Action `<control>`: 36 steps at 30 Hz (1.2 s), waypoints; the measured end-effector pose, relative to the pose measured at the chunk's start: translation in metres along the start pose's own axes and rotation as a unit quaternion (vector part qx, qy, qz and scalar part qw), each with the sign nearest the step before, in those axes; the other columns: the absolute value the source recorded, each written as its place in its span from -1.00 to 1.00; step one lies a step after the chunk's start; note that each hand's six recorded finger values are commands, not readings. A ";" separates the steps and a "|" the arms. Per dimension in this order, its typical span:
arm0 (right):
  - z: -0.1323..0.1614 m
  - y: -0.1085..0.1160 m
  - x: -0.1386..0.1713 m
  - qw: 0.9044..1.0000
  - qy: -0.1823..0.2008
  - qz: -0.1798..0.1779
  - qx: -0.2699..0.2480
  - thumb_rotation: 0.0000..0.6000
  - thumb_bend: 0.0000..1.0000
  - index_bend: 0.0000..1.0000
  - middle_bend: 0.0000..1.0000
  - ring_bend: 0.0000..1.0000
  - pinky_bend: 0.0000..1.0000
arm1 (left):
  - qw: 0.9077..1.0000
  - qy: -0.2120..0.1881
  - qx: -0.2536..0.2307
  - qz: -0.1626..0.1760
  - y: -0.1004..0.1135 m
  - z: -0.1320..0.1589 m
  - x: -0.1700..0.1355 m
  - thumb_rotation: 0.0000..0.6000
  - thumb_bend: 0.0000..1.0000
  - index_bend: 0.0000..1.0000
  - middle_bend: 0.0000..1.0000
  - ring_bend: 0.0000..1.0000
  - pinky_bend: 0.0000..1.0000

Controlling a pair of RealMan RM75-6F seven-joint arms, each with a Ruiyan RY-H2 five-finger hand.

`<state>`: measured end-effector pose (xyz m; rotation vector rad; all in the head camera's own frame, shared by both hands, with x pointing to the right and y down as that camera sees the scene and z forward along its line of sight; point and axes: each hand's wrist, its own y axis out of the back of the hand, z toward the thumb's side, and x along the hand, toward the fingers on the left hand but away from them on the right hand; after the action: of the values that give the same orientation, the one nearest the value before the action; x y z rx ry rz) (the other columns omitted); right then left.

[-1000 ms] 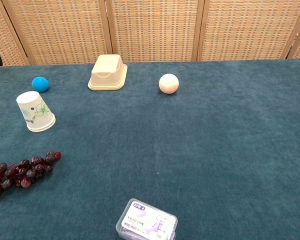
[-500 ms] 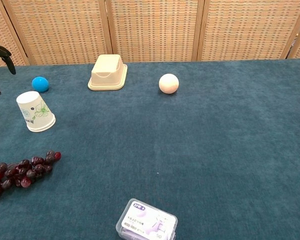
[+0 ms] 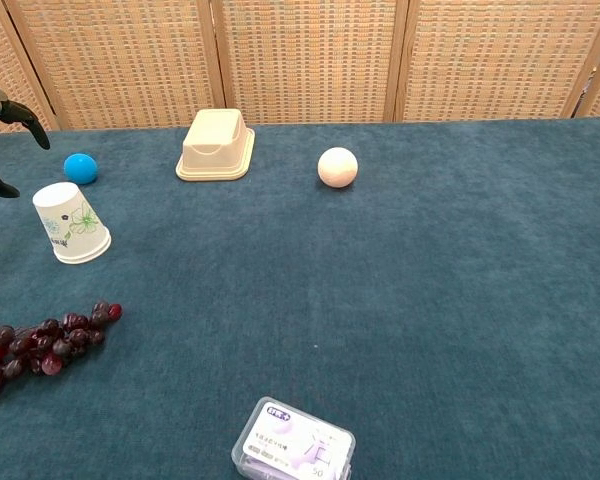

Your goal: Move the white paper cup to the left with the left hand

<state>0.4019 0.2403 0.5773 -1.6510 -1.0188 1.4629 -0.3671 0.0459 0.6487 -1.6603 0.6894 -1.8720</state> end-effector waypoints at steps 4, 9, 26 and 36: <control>0.000 0.000 0.000 1.000 0.000 0.000 0.000 1.00 -0.82 -1.00 -1.00 -1.00 -1.00 | 1.000 0.005 -0.002 -0.002 0.000 0.000 0.004 1.00 -0.51 -0.59 -1.00 -1.00 -1.00; -0.001 0.001 0.000 1.000 -0.002 0.000 0.000 1.00 -0.82 -1.00 -1.00 -1.00 -1.00 | 1.000 0.011 -0.006 -0.011 -0.003 0.000 0.009 1.00 -0.51 -0.59 -1.00 -1.00 -1.00; -0.001 -0.001 0.000 1.000 -0.003 0.003 -0.001 1.00 -0.82 -1.00 -1.00 -1.00 -1.00 | 1.000 0.006 -0.007 -0.030 -0.016 0.011 0.020 1.00 -0.52 -0.59 -1.00 -1.00 -1.00; -0.003 0.000 -0.001 1.000 -0.005 0.002 -0.002 1.00 -0.82 -1.00 -1.00 -1.00 -1.00 | 0.999 0.003 -0.009 -0.031 -0.022 0.016 0.024 1.00 -0.52 -0.51 -1.00 -1.00 -1.00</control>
<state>0.4051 0.2401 0.5783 -1.6515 -1.0251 1.4752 -0.3546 0.0447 0.6829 -1.7063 0.6657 -1.9196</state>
